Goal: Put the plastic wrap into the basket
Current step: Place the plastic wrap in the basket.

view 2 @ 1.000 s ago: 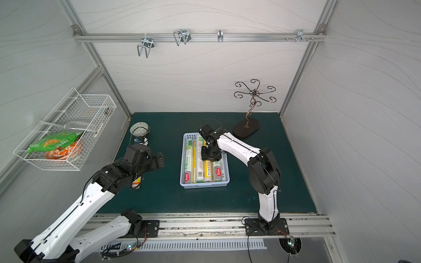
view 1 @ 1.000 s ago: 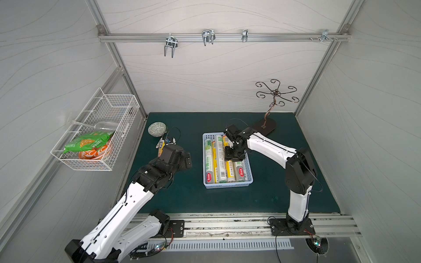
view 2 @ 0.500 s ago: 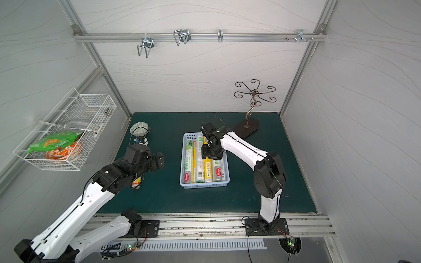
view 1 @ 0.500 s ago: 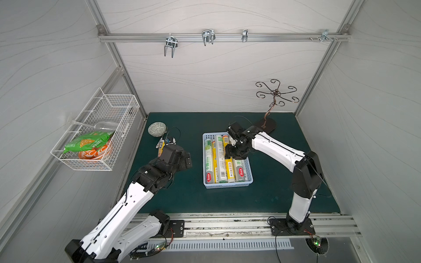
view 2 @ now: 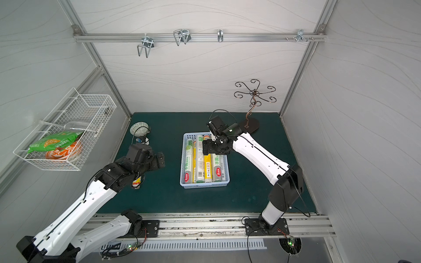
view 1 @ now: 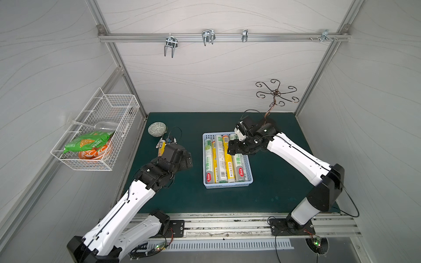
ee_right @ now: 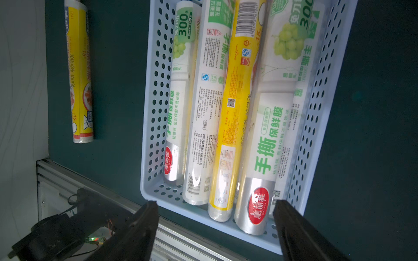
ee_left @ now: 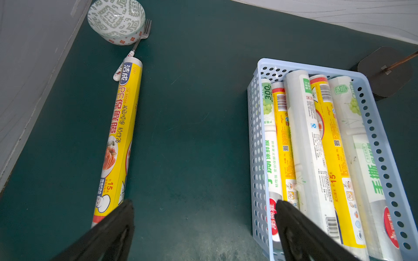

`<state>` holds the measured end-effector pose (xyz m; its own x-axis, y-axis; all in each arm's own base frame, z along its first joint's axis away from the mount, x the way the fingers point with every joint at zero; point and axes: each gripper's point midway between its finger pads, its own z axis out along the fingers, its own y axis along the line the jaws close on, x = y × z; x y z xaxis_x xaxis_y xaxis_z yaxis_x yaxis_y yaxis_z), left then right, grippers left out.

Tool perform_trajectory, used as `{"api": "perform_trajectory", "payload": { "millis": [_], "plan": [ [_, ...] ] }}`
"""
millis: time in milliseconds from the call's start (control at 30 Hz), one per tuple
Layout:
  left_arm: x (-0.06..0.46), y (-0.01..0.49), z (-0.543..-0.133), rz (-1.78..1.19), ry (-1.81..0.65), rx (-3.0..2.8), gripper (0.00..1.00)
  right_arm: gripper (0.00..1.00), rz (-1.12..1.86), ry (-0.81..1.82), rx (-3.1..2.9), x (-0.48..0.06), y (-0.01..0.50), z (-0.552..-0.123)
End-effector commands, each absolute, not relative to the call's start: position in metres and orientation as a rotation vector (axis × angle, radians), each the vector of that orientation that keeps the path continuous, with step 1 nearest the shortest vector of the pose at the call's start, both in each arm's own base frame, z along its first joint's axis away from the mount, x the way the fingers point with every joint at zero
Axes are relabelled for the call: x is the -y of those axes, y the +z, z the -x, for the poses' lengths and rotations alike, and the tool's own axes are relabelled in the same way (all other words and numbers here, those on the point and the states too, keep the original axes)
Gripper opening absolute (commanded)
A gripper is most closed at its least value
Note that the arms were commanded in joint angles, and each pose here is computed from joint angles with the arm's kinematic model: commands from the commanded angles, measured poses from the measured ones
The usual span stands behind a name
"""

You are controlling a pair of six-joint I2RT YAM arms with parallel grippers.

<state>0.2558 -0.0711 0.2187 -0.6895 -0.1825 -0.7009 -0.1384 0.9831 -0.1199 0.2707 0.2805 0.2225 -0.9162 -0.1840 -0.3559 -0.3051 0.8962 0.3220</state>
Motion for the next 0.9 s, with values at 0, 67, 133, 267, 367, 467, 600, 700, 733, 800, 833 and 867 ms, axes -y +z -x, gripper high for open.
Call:
{"api": "perform_trajectory", "payload": {
  "millis": [0, 67, 133, 267, 367, 467, 600, 700, 733, 800, 833, 867],
  "plan": [
    [0.073, 0.235, -0.272, 0.241, -0.072, -2.275, 0.99, 0.9, 0.388, 0.524, -2.718, -0.265, 0.233, -0.262],
    [0.073, 0.234, -0.277, 0.245, -0.058, -2.284, 0.99, 0.92, 0.372, 0.541, -2.709, -0.258, 0.235, -0.26],
    [0.073, 0.231, -0.283, 0.249, -0.046, -2.298, 0.99, 0.93, 0.355, 0.552, -2.701, -0.25, 0.235, -0.258],
    [0.07, 0.218, -0.299, 0.29, -0.058, -2.342, 0.99, 0.93, 0.304, 0.579, -2.696, -0.231, 0.234, -0.256],
    [0.075, 0.198, -0.313, 0.342, -0.173, -2.395, 0.99, 0.94, 0.278, 0.672, -2.694, -0.224, 0.237, -0.25],
    [0.069, 0.181, -0.325, 0.437, -0.213, -2.424, 0.99, 0.94, 0.273, 0.755, -2.668, -0.224, 0.24, -0.242],
    [0.046, 0.155, -0.338, 0.57, -0.168, -2.468, 0.99, 0.94, 0.27, 0.779, -2.657, -0.217, 0.243, -0.236],
    [0.017, 0.133, -0.34, 0.705, -0.063, -2.491, 0.99, 0.94, 0.268, 0.777, -2.657, -0.212, 0.242, -0.235],
    [0.008, 0.127, -0.34, 0.734, -0.028, -2.492, 0.99, 0.94, 0.263, 0.78, -2.659, -0.211, 0.241, -0.235],
    [-0.007, 0.116, -0.34, 0.76, 0.049, -2.486, 0.99, 0.94, 0.261, 0.785, -2.662, -0.208, 0.239, -0.234],
    [-0.014, 0.111, -0.34, 0.76, 0.085, -2.479, 0.99, 0.94, 0.258, 0.784, -2.664, -0.208, 0.237, -0.234],
    [-0.02, 0.108, -0.339, 0.761, 0.125, -2.474, 0.99, 0.94, 0.254, 0.784, -2.665, -0.207, 0.237, -0.235]
  ]
}}
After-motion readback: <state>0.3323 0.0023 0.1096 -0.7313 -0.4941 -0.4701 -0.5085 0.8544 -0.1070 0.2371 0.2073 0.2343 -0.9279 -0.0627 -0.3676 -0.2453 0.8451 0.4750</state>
